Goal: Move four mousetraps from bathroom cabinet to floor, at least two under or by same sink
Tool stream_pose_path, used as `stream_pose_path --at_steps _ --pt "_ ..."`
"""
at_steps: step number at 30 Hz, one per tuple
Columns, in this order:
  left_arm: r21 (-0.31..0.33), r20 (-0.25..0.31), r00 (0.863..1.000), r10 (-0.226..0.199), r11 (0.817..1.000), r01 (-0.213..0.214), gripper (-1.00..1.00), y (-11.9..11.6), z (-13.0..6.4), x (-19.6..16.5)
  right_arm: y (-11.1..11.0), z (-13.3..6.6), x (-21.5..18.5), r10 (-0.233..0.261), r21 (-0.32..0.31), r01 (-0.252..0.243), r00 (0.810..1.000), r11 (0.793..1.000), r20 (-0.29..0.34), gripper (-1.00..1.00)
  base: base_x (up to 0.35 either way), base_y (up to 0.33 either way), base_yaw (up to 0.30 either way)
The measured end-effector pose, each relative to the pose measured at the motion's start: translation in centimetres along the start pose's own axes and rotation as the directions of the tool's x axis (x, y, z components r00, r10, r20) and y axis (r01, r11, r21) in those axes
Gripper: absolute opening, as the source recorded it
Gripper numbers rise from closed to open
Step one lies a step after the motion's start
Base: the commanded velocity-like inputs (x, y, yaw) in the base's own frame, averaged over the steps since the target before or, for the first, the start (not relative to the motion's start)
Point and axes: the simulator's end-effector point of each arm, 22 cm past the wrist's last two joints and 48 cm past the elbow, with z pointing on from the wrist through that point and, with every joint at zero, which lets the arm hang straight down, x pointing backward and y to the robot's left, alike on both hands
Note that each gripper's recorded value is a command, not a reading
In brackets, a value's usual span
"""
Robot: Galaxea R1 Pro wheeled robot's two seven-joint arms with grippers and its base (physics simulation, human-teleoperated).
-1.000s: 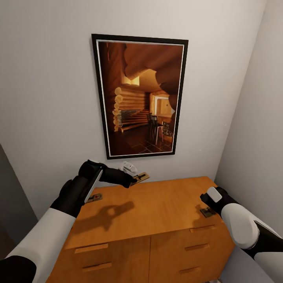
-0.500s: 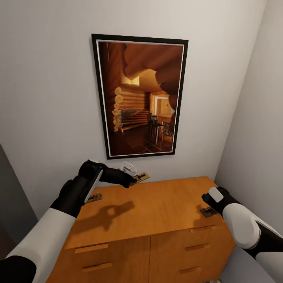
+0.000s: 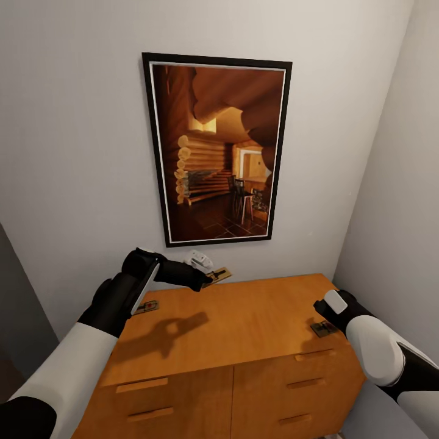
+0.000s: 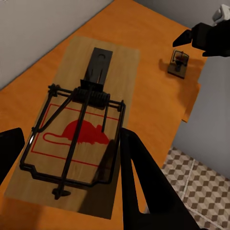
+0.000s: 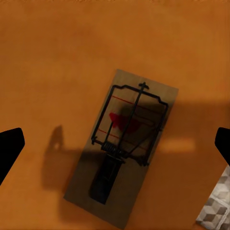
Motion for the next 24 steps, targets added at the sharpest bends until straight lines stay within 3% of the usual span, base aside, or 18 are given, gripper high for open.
stream_pose_path --at_steps 24 --pt "-0.017 0.002 1.000 -0.003 1.000 0.003 -1.00 0.32 0.06 -0.06 -0.29 -0.03 -0.45 -0.042 0.017 0.042 0.999 0.999 0.022 1.00 0.000 0.000 0.000"
